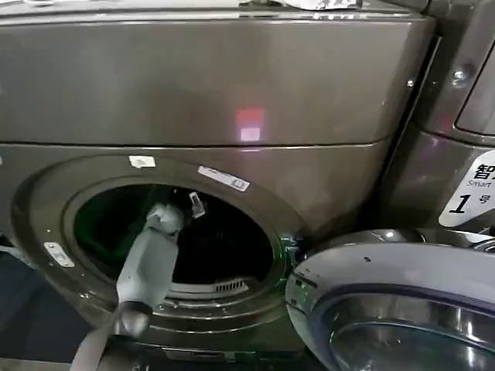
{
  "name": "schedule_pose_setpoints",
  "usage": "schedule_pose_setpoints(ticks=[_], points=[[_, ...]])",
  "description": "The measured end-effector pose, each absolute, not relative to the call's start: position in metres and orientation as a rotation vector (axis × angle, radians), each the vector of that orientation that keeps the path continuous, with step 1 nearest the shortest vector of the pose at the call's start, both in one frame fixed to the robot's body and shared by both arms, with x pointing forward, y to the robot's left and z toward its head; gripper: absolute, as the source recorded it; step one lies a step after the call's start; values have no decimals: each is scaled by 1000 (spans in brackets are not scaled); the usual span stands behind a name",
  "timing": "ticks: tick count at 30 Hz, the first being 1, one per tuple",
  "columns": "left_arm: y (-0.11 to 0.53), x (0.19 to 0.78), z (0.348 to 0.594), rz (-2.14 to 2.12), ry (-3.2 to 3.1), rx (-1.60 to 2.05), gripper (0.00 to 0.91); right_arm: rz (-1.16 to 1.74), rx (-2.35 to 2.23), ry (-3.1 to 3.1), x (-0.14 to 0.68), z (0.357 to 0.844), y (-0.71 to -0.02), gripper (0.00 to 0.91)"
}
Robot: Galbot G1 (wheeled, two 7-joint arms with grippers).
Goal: Grasp the clothes from the dryer.
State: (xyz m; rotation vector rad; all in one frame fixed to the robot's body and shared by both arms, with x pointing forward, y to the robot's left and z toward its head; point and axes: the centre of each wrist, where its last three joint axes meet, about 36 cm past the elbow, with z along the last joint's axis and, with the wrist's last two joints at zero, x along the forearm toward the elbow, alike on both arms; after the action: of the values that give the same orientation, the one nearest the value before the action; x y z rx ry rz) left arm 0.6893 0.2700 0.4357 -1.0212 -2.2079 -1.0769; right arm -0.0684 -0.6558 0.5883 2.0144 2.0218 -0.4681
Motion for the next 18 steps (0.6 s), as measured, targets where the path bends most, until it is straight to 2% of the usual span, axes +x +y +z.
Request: schedule_pose_setpoints(ticks=[6,18], points=[[250,681,441,-971,-2506,-785,0,-472,2002,2042,-64,589,-652,907],[213,653,459,-467,-2932,-266,0,-465,2018,2023,-59,589,-649,907]])
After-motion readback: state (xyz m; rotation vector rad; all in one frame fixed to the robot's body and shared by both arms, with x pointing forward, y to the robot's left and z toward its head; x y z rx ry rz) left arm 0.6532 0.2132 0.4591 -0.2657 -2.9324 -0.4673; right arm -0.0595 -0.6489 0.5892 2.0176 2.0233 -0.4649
